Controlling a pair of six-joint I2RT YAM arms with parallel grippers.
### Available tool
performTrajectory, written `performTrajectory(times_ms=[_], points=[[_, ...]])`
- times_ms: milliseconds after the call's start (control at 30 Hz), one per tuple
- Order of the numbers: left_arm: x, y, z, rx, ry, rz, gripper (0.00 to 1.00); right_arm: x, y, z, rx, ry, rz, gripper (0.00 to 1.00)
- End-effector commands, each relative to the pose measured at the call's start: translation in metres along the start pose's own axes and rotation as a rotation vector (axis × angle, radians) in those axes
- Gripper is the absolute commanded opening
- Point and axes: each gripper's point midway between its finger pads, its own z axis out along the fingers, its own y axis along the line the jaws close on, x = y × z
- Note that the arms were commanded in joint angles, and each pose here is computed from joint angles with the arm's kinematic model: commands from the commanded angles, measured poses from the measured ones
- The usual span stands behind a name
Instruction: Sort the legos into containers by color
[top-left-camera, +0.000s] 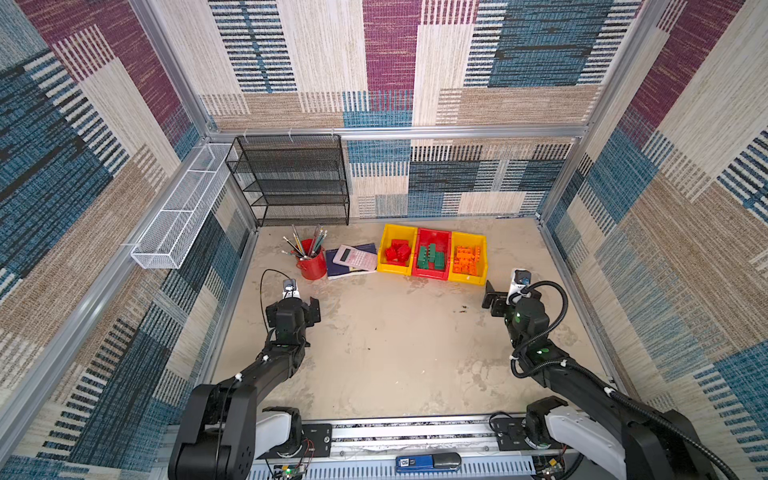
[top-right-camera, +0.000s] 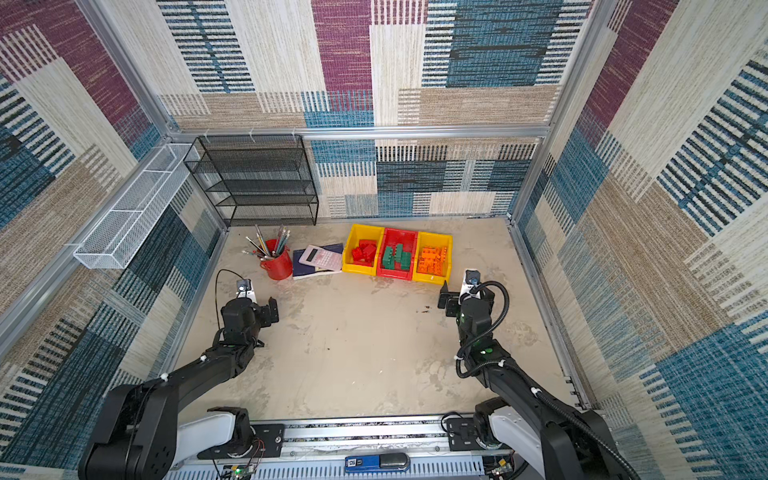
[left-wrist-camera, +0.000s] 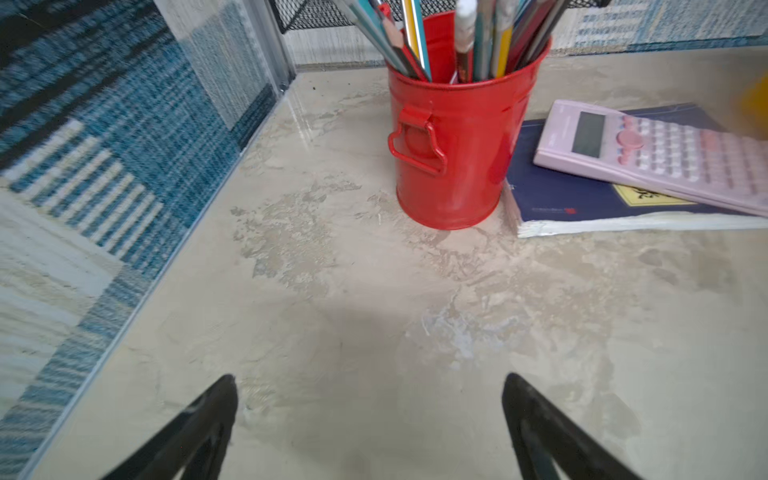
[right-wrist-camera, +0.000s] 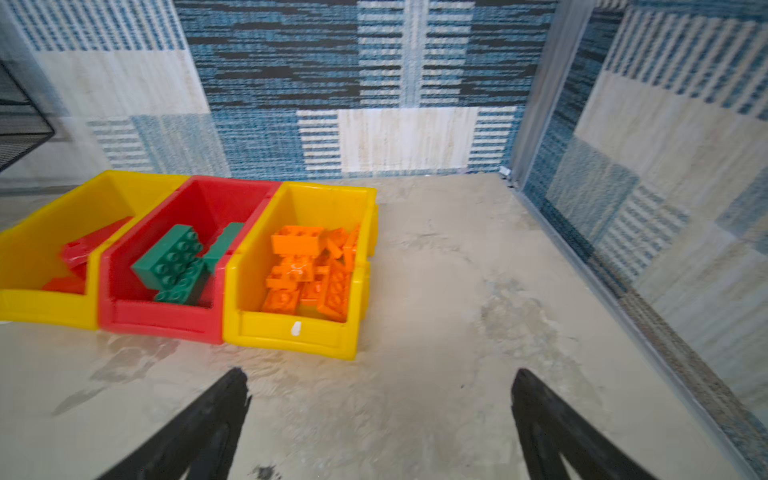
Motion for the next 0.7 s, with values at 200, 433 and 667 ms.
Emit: performTrajectory(times_ms=[200,433,667], points=[[-0.027,-0.013,0.022,0.092,-0.187,-0.03,0.99,-0.012,-0.027,0.006,0.002,-0.225,0.045,1.0],[-0.019,-0.02,0.045,0.166,-0.083,-0.035,0.99,-0.005,-0.011,0.034,-0.091,-0.222,-0.001,1.0],[-0.019,-0.027,0.047,0.228,-0.064,-0.03,1.0,0.008,-0.007,0.045,-0.162,-0.17,0.007,1.0]])
